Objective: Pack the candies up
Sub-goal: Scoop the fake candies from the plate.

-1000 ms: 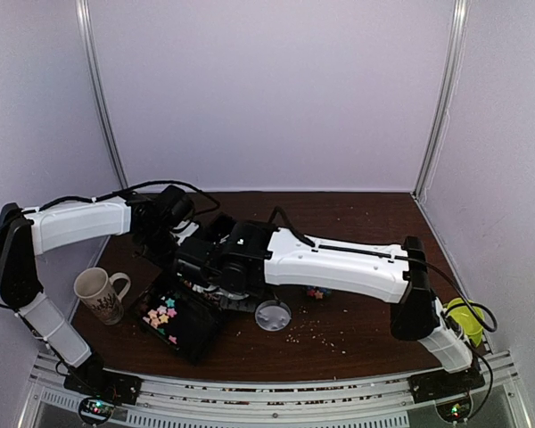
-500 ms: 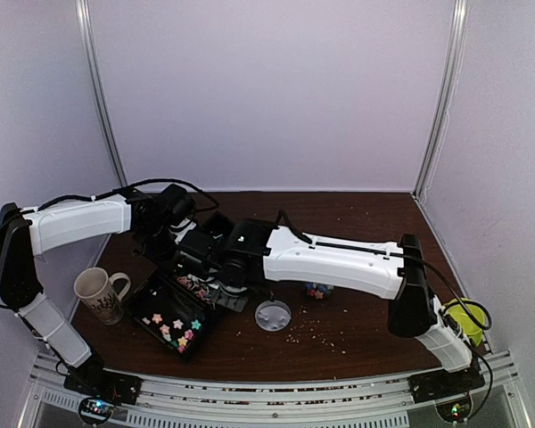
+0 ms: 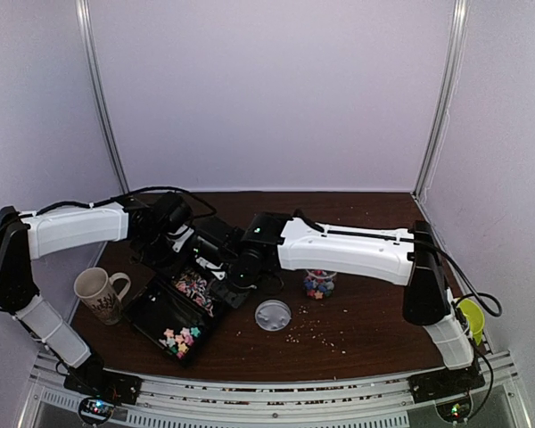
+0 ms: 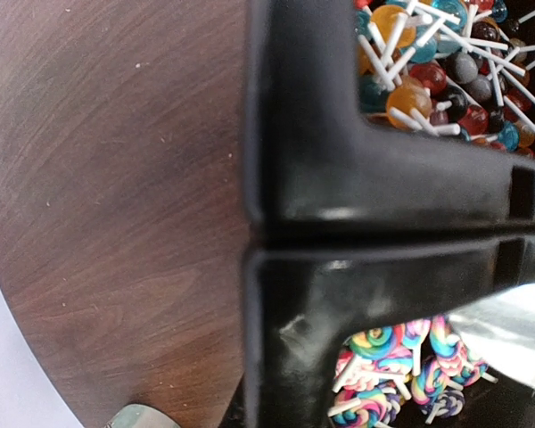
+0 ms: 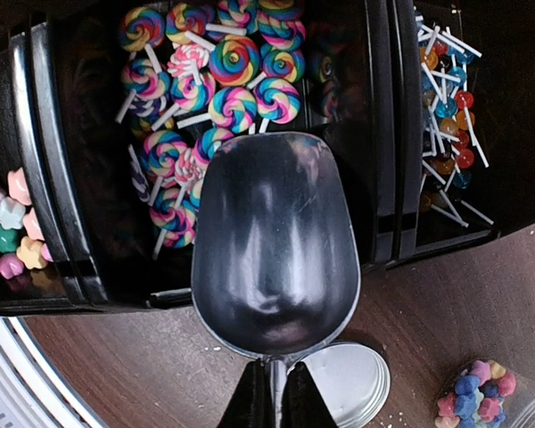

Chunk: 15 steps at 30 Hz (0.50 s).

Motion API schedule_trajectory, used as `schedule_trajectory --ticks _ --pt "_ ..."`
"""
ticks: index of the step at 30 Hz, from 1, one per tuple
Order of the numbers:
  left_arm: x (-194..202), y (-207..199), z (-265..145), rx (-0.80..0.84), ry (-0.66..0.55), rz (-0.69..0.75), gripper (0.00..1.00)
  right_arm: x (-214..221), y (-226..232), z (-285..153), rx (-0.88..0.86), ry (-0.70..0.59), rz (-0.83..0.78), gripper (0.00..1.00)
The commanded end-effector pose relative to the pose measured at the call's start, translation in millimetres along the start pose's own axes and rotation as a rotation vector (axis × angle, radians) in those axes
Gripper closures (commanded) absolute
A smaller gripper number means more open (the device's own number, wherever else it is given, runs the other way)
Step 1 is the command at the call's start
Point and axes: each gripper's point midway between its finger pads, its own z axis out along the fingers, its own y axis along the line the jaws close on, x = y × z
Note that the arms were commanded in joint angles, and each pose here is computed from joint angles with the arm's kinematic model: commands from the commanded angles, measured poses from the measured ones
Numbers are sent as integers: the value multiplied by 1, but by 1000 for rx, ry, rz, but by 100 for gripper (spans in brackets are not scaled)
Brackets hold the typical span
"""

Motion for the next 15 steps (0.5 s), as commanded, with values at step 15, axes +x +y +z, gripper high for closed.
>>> schedule_trajectory --ticks 15 --pt "-84 -83 -107 526 -496 58 100 -11 18 60 -74 -41 112 100"
